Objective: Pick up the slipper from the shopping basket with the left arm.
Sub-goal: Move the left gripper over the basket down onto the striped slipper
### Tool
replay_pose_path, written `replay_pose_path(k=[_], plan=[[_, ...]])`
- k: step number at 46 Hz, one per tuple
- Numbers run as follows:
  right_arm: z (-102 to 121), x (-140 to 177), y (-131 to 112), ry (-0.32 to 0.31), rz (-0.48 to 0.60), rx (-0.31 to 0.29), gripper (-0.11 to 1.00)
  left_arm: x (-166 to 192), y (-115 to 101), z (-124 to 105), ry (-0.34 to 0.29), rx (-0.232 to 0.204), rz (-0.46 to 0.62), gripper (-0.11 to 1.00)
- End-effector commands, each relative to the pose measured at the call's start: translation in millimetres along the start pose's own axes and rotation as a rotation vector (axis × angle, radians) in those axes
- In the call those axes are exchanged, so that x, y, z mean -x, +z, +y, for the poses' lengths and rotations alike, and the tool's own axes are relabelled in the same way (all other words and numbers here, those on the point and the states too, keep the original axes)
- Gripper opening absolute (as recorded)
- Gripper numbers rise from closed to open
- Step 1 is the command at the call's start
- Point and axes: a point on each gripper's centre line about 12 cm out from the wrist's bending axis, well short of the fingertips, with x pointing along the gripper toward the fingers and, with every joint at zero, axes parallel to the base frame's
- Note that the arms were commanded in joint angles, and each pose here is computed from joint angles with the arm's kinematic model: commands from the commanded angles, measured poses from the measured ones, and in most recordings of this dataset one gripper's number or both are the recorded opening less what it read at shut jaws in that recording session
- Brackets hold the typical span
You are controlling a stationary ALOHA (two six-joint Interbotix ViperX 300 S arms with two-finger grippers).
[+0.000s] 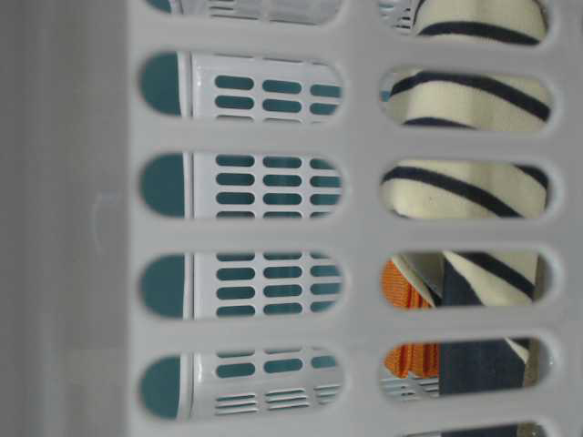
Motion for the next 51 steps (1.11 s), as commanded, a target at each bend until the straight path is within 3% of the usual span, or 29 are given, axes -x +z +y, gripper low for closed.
replay_pose_path(k=[1, 17, 32, 37, 45, 48, 51], plan=[[0, -1, 3, 0.001, -0.005, -0.006, 0.00, -11, 26, -4, -0.012, -0.008, 0.066, 0.00], [0, -1, 1, 0.001, 0.006, -0.006, 0.00, -100, 44, -20, -0.038, -0.028, 0.321, 0.00], [1, 1, 1, 0.004, 0.006, -0.006, 0.00, -180, 30, -31, -0.042, -0.041, 0.517, 0.02], [2, 1, 0, 0.010, 0.008, -0.008, 0.00, -197, 24, -34, -0.042, -0.043, 0.564, 0.23], [4, 2, -2, 0.023, 0.014, -0.012, 0.00, -224, 10, -41, -0.046, -0.049, 0.636, 0.78], [6, 2, -3, 0.030, 0.016, -0.012, 0.00, -232, 2, -41, -0.045, -0.049, 0.656, 0.88], [7, 2, -3, 0.035, 0.016, -0.012, 0.00, -240, -7, -42, -0.044, -0.049, 0.680, 0.91]])
